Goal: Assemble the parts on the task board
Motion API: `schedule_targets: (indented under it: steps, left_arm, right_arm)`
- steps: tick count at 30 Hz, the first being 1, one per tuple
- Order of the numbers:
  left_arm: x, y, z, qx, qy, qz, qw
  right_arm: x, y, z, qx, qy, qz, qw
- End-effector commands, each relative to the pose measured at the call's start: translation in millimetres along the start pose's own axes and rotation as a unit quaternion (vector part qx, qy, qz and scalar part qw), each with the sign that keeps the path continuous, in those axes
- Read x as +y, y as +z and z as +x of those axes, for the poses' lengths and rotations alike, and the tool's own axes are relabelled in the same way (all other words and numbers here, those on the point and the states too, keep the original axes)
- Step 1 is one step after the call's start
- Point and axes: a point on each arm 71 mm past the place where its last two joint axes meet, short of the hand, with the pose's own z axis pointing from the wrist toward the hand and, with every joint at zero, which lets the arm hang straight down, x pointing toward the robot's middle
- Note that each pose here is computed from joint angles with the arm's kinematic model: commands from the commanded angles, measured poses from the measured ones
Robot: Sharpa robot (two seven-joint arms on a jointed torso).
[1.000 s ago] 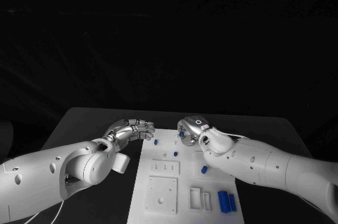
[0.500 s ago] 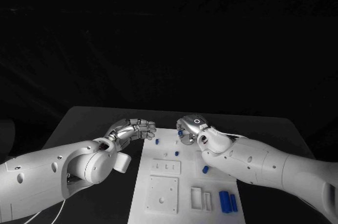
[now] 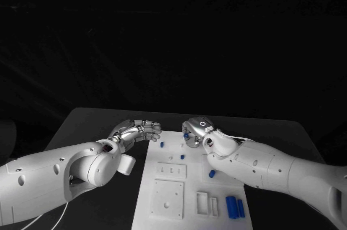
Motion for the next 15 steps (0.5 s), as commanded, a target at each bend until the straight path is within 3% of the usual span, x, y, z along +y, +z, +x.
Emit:
schedule_targets:
  steps: [1,15]
  left_arm:
    - [-3.0,0.9,3.8,0.012,0.001,0.007,1.0]
    - [-3.1,2.5,3.9,0.011,0.002,0.007,1.0]
  right_arm:
    - [1.9,0.8,0.6,0.003,-0.005,-0.006,1.0]
    - [5.5,0.8,1.2,0.009,-0.001,-0.01,1.0]
